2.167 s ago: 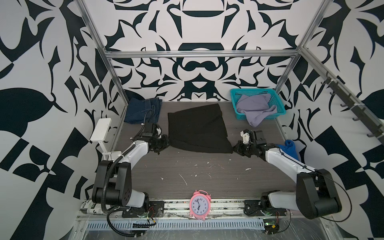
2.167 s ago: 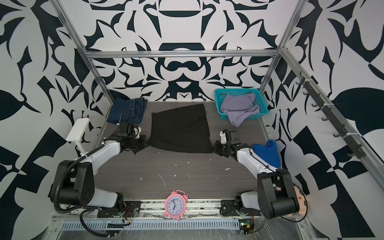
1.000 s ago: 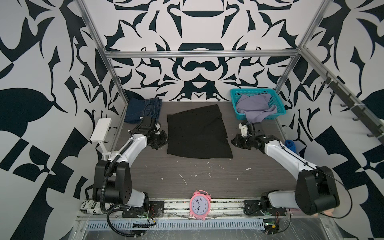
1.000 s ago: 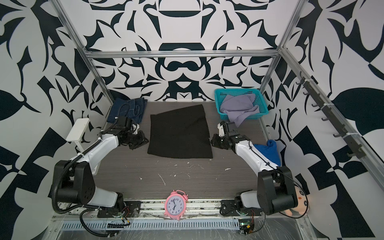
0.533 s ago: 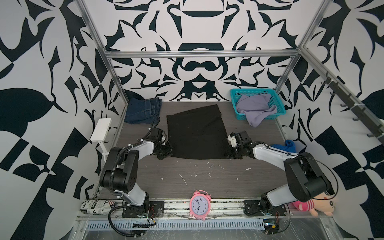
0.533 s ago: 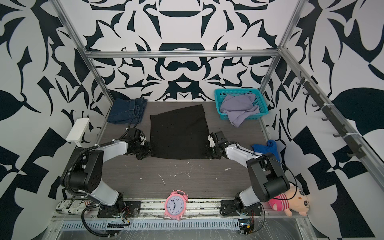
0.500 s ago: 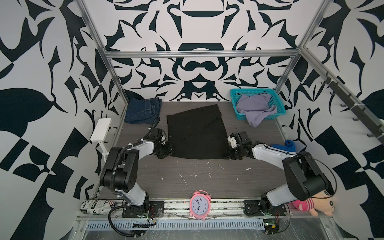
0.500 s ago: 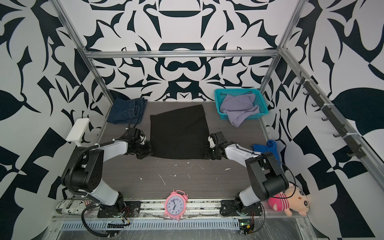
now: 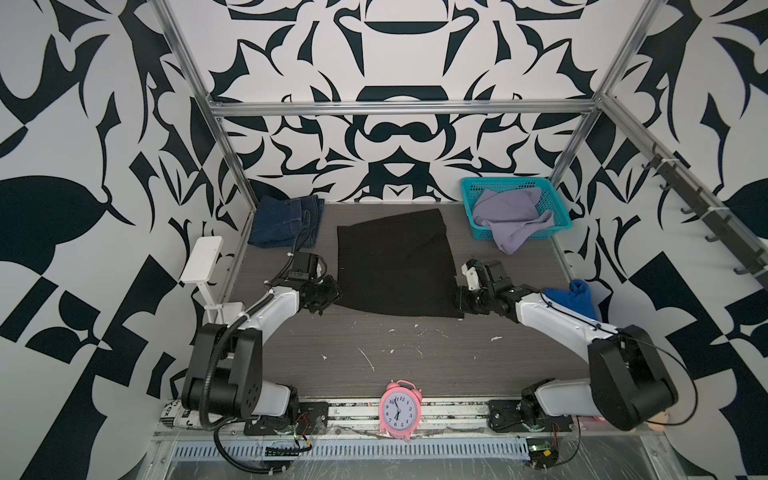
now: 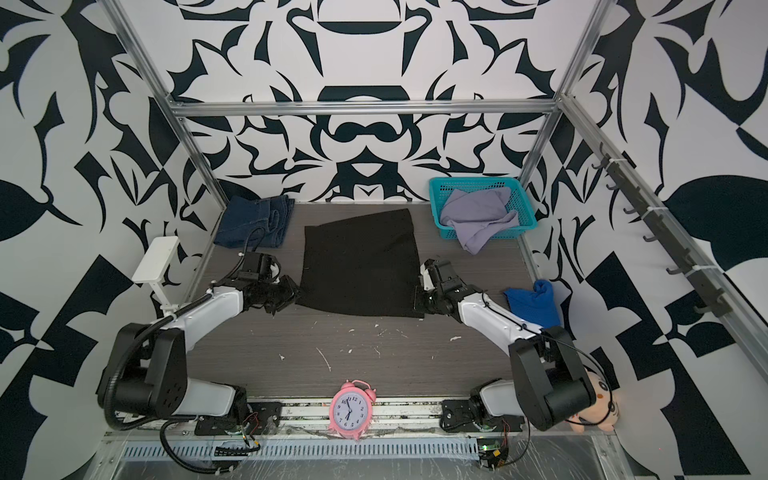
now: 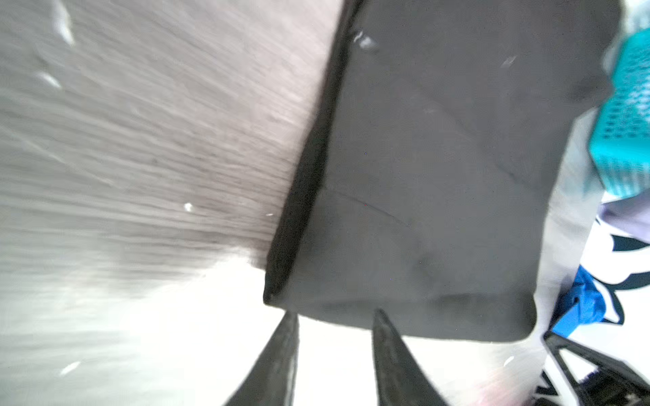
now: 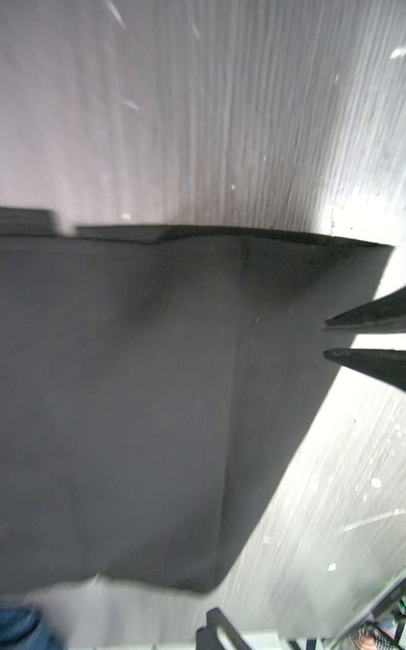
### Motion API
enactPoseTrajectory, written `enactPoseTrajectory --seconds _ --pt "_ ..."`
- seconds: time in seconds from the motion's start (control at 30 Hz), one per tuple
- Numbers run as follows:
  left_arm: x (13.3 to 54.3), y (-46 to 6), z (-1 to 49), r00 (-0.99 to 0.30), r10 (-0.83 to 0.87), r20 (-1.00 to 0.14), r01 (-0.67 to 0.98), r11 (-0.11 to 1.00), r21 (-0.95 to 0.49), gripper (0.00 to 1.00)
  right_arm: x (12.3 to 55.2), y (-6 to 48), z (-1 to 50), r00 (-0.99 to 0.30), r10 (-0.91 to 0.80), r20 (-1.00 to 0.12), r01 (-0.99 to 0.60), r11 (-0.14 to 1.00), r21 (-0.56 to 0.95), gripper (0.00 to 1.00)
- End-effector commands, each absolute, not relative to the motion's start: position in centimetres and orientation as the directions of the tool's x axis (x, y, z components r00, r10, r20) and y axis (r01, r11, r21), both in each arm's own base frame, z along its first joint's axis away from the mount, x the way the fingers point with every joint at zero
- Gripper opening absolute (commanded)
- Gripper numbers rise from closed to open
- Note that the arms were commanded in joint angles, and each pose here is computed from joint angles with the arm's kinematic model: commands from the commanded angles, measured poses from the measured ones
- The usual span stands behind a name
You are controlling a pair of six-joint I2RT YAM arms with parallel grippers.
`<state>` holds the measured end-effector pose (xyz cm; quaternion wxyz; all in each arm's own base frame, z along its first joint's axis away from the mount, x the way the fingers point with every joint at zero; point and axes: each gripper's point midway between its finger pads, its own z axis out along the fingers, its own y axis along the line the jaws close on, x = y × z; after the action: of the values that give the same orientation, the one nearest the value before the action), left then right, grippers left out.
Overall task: Fold and stack skirts
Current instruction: Fold the skirt at the center of the table.
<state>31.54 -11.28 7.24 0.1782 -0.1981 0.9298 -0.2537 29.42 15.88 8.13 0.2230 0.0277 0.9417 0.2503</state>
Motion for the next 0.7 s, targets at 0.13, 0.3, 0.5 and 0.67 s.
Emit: enactPoseTrajectory --seconds 0.13,0.3,0.5,0.67 --pt "29.6 -10.9 2.8 -0.858 -0.502 -0.108 -0.381 0.764 -0.521 0.46 30.2 15.2 9.5 -0.878 0.198 -0.436 -0.044 0.873 0.486 0.17" --pt "30.0 -11.3 1.3 -0.863 -0.497 -0.086 -0.384 0.758 -0.527 0.55 29.8 15.0 9.1 -0.880 0.203 -0.429 -0.035 0.873 0.486 0.17" --pt "30.2 -11.5 0.7 -0.863 -0.498 -0.091 -0.378 0.754 -0.537 0.28 29.7 14.7 9.1 -0.876 0.213 -0.433 -0.027 0.874 0.486 0.18" --pt "30.2 -11.4 1.2 -0.862 -0.496 -0.107 -0.368 0.756 -0.541 0.04 29.1 14.3 8.4 -0.889 0.236 -0.393 0.004 0.861 0.509 0.20"
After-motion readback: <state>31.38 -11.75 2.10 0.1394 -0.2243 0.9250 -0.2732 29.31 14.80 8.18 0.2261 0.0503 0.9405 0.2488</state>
